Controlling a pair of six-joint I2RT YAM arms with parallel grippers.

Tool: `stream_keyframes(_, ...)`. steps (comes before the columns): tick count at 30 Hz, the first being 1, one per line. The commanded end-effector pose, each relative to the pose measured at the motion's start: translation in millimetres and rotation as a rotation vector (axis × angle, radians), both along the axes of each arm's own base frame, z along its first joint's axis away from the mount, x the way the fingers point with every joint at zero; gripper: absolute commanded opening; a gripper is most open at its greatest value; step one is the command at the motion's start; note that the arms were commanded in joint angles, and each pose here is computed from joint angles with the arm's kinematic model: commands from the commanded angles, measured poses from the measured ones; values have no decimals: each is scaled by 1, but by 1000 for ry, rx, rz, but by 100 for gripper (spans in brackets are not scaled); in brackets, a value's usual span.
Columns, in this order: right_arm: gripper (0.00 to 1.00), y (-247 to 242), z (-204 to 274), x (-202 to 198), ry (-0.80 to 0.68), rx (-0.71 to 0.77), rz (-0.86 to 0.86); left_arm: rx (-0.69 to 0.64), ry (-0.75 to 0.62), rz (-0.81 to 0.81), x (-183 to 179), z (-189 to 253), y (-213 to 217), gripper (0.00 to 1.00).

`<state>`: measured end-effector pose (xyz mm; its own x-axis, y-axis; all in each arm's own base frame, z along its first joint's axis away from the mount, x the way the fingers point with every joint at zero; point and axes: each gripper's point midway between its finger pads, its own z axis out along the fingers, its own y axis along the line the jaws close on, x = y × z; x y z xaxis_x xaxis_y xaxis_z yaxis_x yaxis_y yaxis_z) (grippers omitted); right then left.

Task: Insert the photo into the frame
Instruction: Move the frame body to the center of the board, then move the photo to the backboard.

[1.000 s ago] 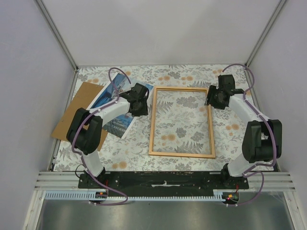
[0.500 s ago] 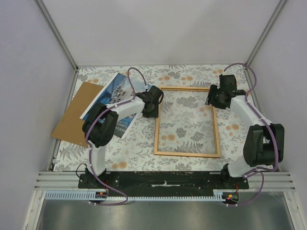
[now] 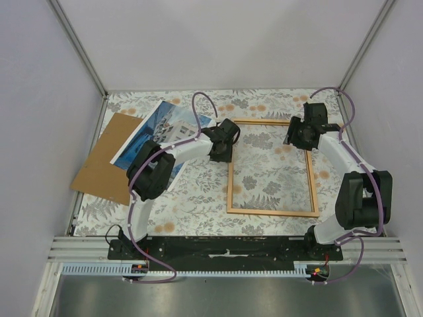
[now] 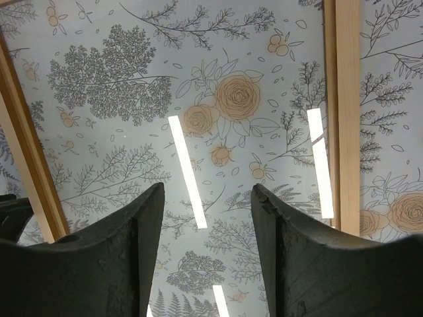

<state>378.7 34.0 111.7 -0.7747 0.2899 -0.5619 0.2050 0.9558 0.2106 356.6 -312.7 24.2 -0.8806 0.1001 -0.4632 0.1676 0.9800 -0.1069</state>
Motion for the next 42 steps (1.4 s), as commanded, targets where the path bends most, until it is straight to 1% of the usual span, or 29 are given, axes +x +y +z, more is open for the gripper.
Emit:
stream_keyframes(1, 63, -5, 3, 0, -12, -2, -22, -62, -6, -23, -5, 11, -28, 48)
stream_keyframes(8, 63, -5, 8, 0, -21, 4, -18, -79, -9, -30, -8, 14, -38, 48)
stream_keyframes(11, 63, -3, 10, 0, -20, 15, -12, -74, -20, -26, -7, 21, -33, 48)
stream_keyframes(13, 63, 4, 15, 2, -31, 48, 3, -53, -48, -13, -3, 33, -23, 49)
stream_keyframes(16, 64, 26, 26, 9, -52, 109, 49, -37, -98, 56, 8, 57, 11, 52)
stream_keyframes(18, 65, 49, 35, 16, -68, 143, 94, -23, -124, 125, 16, 72, 45, 54)
stream_keyframes(21, 66, 101, 45, 20, -80, 226, 188, -1, -148, 258, 31, 88, 109, 57)
stream_keyframes(23, 66, 141, 49, 17, -88, 269, 265, 8, -141, 373, 32, 93, 158, 59)
stream_keyframes(25, 66, 179, 47, 13, -80, 283, 333, -3, -126, 470, 19, 96, 192, 59)
stream_keyframes(27, 66, 208, 42, 10, -70, 279, 391, -2, -121, 569, -2, 94, 214, 61)
stream_keyframes(28, 66, 221, 39, 7, -60, 279, 415, -10, -115, 619, -14, 92, 220, 62)
stream_keyframes(30, 66, 239, 35, 5, -50, 290, 447, -70, -112, 715, -40, 91, 228, 64)
stream_keyframes(31, 66, 247, 32, 3, -44, 298, 464, -100, -79, 762, -56, 80, 228, 64)
stream_keyframes(35, 66, 257, 26, -8, -32, 302, 501, -268, -41, 936, -98, 63, 228, 64)
stream_keyframes(38, 66, 253, 27, -16, -37, 296, 514, -400, -69, 1017, -111, 60, 227, 62)
stream_keyframes(42, 66, 247, 27, -28, -37, 297, 522, -503, -63, 1089, -123, 44, 226, 59)
